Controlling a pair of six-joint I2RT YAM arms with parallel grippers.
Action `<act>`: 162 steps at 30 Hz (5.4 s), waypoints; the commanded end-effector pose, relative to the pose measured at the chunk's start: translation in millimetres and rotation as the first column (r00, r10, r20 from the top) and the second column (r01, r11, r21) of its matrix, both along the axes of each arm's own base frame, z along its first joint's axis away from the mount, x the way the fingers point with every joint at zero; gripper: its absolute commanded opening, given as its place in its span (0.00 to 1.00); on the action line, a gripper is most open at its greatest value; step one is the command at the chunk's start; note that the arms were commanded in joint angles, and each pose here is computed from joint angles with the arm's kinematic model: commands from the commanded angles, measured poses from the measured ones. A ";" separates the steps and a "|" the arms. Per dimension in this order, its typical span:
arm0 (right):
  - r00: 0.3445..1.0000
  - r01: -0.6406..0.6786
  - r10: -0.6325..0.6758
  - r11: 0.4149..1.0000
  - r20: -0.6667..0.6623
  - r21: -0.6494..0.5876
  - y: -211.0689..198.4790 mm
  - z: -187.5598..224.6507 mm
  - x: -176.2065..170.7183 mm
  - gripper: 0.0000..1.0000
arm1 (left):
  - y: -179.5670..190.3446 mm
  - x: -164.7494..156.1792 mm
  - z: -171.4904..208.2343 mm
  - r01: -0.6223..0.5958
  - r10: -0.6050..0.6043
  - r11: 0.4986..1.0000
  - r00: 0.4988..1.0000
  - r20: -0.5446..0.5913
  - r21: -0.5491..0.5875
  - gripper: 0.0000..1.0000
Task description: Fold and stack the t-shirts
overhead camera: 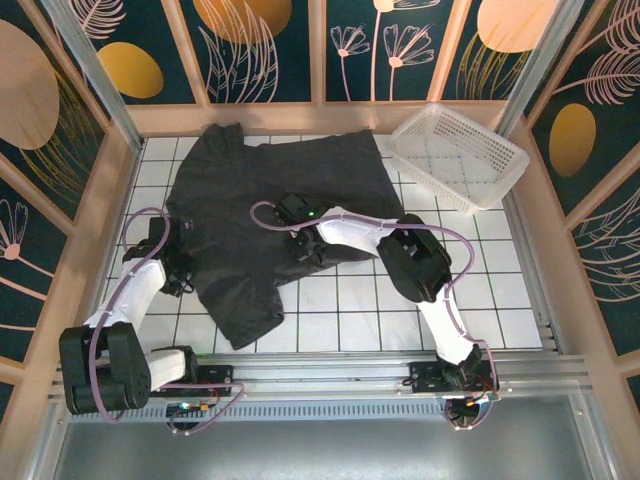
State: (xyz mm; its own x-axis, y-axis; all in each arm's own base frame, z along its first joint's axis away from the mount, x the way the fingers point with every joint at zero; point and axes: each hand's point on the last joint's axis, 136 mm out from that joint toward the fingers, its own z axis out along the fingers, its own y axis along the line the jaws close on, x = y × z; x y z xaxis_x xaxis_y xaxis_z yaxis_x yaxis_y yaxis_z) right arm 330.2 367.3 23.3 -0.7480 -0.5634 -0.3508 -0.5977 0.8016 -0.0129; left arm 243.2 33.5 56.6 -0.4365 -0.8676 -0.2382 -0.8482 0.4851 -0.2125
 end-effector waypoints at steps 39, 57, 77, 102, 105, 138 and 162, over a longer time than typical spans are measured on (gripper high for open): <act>0.878 0.340 -0.253 0.927 -0.405 0.158 -50.7 -9.7 27.4 0.01 | -54.9 20.8 -13.7 0.232 -0.184 0.944 0.961 0.208 -0.235 0.31; 0.886 0.347 -0.254 0.918 -0.388 0.190 -49.5 -1.1 33.4 0.00 | -71.5 33.3 -46.0 0.300 -0.256 0.898 0.951 0.172 -0.323 0.38; 0.525 0.844 -0.844 0.501 -0.109 0.192 -255.7 30.8 18.9 0.47 | -69.5 71.5 -6.6 0.284 -0.216 0.919 0.943 0.254 -0.272 0.00; 0.588 0.805 -0.808 0.580 -0.037 0.124 -258.7 5.8 73.1 0.00 | -30.4 93.3 58.5 0.090 -0.049 0.987 0.957 0.285 -0.134 0.00; 0.599 0.769 -0.800 0.582 0.017 0.264 -246.4 59.7 109.2 0.00 | -31.3 117.6 94.6 0.101 -0.042 0.985 0.925 0.378 -0.137 0.00; 0.403 -0.051 -0.818 0.429 0.411 0.902 -264.0 510.0 84.5 0.00 | 17.6 115.5 514.6 -0.149 -0.050 0.987 0.075 0.996 0.061 0.00; 0.669 0.581 -0.743 0.519 -0.005 0.627 -199.1 185.1 191.3 0.54 | 7.2 261.4 138.7 0.135 -0.110 0.991 0.873 0.476 -0.018 0.77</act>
